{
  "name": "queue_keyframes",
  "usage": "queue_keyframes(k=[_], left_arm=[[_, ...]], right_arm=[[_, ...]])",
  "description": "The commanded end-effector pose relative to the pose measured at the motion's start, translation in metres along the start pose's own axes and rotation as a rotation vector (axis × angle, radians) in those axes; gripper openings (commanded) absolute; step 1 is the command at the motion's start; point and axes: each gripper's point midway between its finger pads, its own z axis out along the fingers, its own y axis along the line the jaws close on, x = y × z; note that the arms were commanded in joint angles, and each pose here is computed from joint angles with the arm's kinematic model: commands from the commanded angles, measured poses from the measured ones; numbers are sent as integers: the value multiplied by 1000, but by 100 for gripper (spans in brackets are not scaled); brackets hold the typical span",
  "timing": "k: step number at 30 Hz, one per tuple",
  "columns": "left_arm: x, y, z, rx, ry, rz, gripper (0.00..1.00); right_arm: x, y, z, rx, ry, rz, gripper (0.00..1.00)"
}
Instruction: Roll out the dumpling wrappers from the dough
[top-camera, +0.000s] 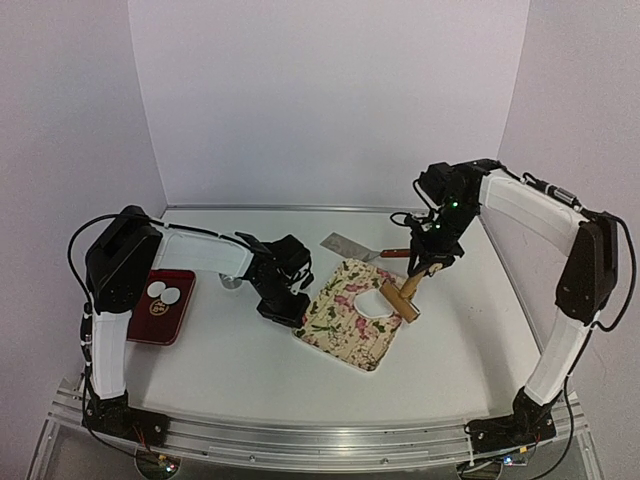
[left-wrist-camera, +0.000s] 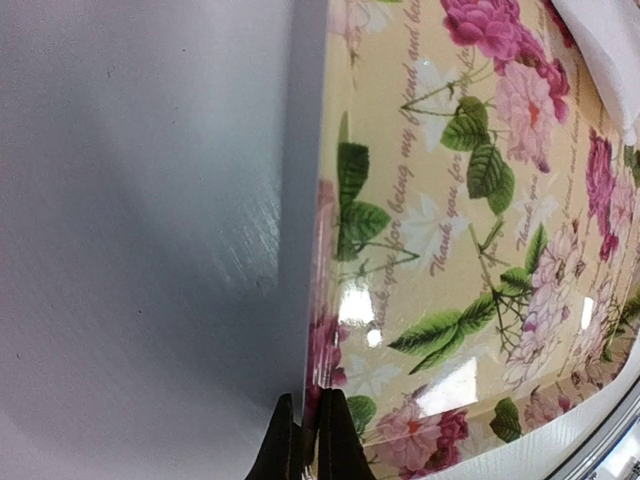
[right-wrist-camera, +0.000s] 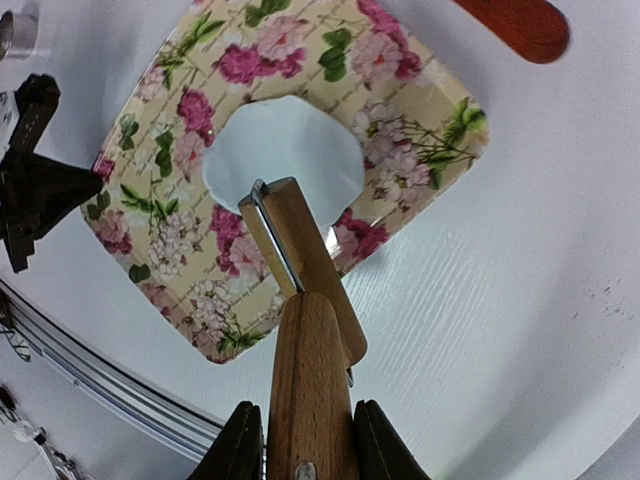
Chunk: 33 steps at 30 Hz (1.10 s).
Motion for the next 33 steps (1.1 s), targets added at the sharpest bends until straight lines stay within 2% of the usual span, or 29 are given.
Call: queue_keyframes(k=[1,5,14,24,33], left_arm=[[1,14,2,-60,11,1,0],[6,12,2,-35,11,23,0],[21,10,9,-20,48,51,0],[23,8,16,-11,62,53,0],[21,7,19,-9,70,52,0]], right_arm=[[-7,15,2,80,-8,-132,0],[-20,28,13,122,-17,-186,0],[-41,46,44,94,15,-187,0],[-36,63,62,66,59,-250,0],[-32,55,80,109,99,-237,0]])
